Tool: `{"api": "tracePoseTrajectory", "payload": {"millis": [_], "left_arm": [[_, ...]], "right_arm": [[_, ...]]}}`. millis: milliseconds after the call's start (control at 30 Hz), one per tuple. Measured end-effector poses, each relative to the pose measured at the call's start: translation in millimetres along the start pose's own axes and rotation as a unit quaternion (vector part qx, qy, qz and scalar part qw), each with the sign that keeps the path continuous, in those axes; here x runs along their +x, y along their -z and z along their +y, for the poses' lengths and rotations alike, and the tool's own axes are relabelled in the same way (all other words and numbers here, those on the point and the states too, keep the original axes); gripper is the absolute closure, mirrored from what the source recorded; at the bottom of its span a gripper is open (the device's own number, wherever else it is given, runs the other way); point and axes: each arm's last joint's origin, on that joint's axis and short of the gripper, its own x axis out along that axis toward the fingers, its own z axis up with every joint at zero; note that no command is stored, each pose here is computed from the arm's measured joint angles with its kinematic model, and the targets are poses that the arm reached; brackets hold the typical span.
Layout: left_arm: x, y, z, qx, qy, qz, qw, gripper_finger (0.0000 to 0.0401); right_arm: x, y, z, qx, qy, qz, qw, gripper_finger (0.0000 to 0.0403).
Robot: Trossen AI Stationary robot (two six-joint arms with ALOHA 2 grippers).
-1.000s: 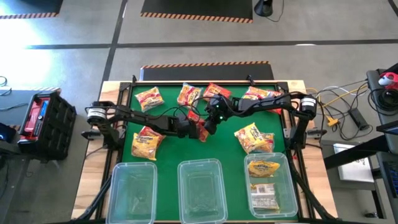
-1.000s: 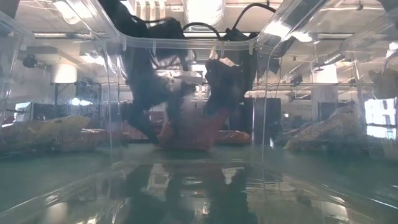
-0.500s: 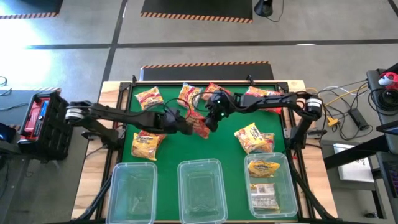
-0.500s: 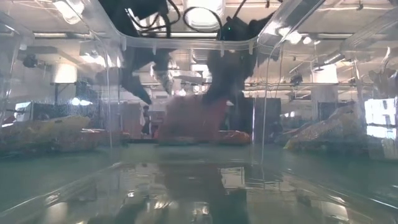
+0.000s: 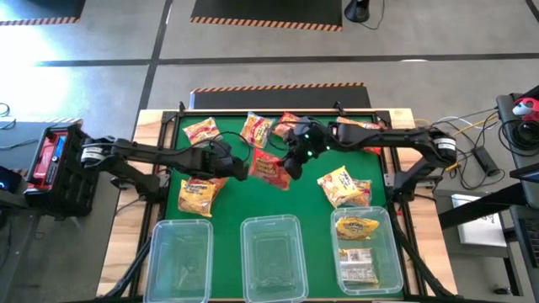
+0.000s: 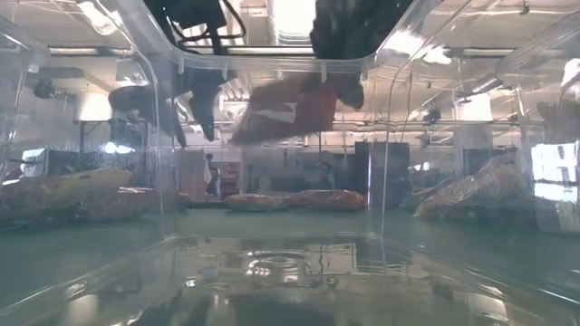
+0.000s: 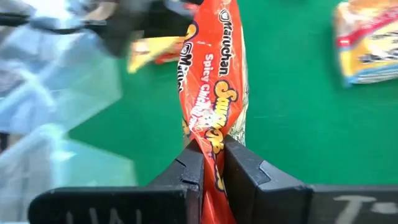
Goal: Sort Maruchan noodles
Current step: Put the orange noodle pack into the middle transparent bin
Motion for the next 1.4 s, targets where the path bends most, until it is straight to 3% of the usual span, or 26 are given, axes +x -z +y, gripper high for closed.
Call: {"api": "tracePoseTrajectory", "payload": {"millis": [167, 333, 767, 1067, 1400], "left_arm": [[4, 2, 0, 0.023, -0.016, -0.005, 1.0, 0.017], [6, 2, 2, 0.049, -0.027, -0.005, 0.998, 0.017], [6, 1, 2, 0.066, -0.03, -0.015, 0.997, 0.017], [5, 0, 0, 0.062, -0.025, -0.017, 0.998, 0.017], [5, 1, 0, 0.068, -0.019, -0.005, 0.997, 0.017]], "right_arm": [[-13, 4, 44, -0.023, -0.049, -0.009, 0.999, 0.037], [-19, 11, 82, -0.033, -0.042, -0.033, 0.998, 0.037], [0, 56, 150, -0.038, -0.094, 0.009, 0.995, 0.037], [29, 71, 153, -0.059, -0.074, 0.027, 0.995, 0.037], [52, 69, 148, -0.082, -0.082, 0.011, 0.993, 0.0369]]}}
